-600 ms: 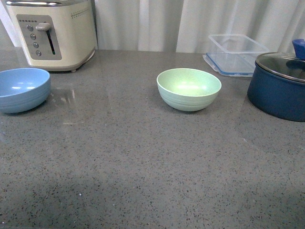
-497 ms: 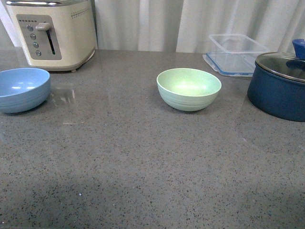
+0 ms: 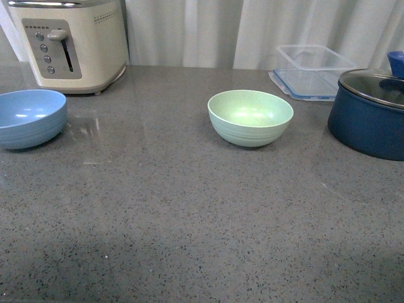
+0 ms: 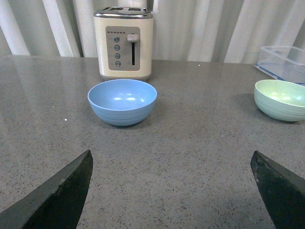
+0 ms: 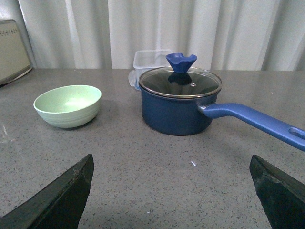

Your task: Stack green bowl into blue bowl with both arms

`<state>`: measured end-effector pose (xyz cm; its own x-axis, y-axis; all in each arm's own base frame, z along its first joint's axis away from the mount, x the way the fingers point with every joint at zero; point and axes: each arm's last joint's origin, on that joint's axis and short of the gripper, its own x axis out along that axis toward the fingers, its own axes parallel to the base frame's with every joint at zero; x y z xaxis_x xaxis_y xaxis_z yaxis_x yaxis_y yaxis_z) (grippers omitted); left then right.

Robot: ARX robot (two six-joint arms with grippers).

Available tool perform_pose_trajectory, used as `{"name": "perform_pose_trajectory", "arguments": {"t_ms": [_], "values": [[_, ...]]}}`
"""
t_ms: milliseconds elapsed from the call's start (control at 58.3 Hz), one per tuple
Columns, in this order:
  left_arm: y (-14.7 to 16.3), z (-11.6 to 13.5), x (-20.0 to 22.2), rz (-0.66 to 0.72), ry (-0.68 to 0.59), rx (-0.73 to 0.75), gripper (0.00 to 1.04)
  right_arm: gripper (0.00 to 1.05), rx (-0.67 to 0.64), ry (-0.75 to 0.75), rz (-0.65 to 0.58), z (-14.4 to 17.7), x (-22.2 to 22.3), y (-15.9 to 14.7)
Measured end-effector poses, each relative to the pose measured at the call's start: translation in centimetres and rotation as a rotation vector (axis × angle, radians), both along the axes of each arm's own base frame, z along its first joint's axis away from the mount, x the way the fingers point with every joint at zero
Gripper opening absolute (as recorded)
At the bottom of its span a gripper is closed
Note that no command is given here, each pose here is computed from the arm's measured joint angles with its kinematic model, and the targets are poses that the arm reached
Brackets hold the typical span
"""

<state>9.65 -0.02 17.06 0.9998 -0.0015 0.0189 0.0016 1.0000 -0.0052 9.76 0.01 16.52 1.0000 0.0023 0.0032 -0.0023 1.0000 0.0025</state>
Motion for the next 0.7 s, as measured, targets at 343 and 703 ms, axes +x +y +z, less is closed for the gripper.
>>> {"name": "perform_pose_trajectory", "arguments": {"t_ms": [343,703], "values": [[0.0,0.1,0.1,0.048,-0.004,0.024,0.98,0.95,0.000,0.000,0.000,0.0,0.0,0.0],[1.7,5.1,4.1,0.350,0.026,0.106,0.98,0.95,0.000,0.000,0.000,0.0,0.0,0.0]]}}
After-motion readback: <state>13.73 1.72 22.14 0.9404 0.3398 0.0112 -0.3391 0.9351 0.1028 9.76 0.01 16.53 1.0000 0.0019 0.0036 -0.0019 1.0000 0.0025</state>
